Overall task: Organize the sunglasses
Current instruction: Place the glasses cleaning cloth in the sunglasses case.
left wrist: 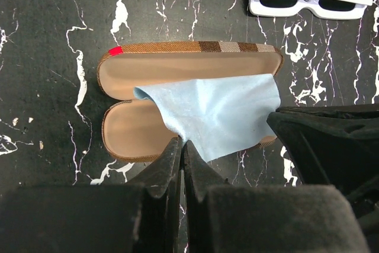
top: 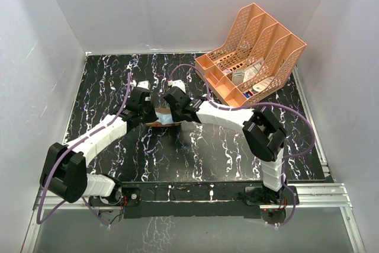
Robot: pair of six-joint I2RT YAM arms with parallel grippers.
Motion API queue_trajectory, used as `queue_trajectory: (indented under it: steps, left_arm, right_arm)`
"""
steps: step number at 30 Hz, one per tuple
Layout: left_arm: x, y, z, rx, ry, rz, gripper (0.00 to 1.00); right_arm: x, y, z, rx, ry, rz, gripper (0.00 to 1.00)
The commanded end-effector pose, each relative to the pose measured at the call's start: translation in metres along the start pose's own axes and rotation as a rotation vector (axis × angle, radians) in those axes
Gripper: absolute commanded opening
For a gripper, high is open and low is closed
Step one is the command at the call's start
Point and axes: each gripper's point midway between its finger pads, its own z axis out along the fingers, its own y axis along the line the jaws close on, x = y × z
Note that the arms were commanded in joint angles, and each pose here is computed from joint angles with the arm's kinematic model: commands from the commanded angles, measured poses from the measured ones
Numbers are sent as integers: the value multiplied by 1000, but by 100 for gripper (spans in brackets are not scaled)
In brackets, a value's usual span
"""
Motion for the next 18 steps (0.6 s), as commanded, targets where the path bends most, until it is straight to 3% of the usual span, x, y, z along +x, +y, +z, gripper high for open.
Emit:
queue_trajectory:
  steps: [1, 18]
  left_arm:
    - [-12, -6, 0, 24, -14, -1, 0]
    - [4, 15, 10, -43, 67, -18, 0]
  right_arm:
    - [-31, 16, 1, -59, -75, 12, 0]
    - [-16, 13, 9, -71, -46, 23, 0]
